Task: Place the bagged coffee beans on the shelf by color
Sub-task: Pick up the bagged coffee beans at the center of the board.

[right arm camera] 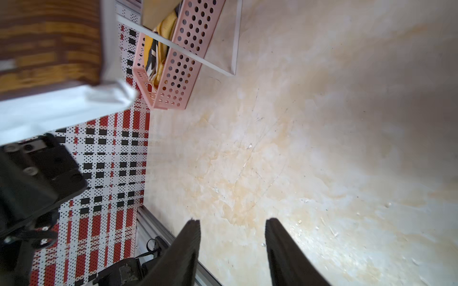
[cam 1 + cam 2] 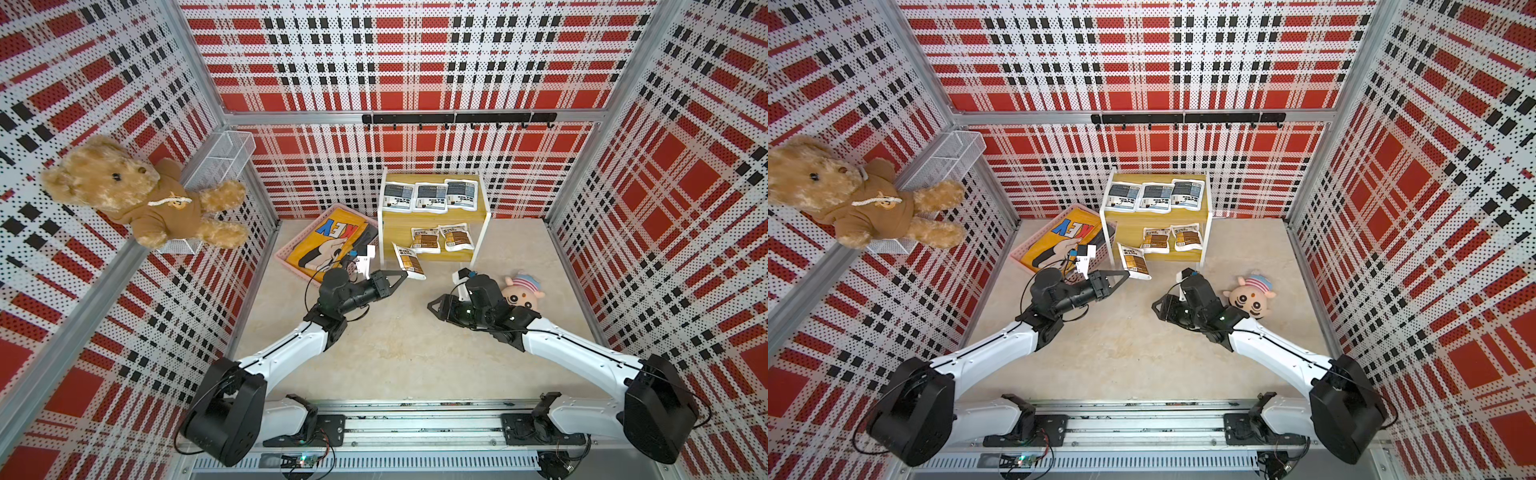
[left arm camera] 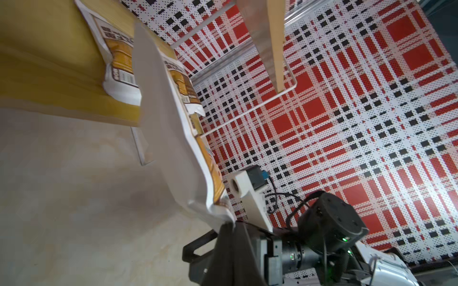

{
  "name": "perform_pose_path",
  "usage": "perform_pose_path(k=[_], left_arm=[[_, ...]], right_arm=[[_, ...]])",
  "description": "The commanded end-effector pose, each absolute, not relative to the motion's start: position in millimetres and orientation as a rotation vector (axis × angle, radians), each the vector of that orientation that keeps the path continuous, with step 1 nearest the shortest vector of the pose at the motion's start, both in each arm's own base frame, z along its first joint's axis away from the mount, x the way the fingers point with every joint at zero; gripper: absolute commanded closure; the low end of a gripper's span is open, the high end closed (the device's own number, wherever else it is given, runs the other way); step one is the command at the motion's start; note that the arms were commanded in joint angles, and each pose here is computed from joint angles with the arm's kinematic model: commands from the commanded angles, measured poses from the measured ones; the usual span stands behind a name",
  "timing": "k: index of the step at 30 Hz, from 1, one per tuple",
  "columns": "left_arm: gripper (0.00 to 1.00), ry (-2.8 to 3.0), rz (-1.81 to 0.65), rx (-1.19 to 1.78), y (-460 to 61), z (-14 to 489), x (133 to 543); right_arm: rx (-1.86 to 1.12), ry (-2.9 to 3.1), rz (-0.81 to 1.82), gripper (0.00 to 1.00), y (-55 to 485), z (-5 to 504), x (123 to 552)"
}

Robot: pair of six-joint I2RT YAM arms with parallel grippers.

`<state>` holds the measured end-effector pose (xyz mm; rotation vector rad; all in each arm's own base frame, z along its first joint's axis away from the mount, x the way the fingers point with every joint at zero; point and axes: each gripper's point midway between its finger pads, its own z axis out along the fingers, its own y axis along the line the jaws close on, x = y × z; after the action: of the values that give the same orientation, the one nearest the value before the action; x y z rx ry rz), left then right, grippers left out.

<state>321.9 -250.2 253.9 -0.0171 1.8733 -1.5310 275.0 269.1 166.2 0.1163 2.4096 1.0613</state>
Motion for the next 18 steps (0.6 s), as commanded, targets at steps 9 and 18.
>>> perform_pose_path(k=[9,18], left_arm=[[1.0,1.978,-1.292,0.014,-232,245,362],[1.0,2.058,-1.156,-0.013,-224,233,381]], right_arm=[[0.092,2.402,1.073,0.5,271,165,288],[0.074,2.378,1.1,0.5,281,173,298]])
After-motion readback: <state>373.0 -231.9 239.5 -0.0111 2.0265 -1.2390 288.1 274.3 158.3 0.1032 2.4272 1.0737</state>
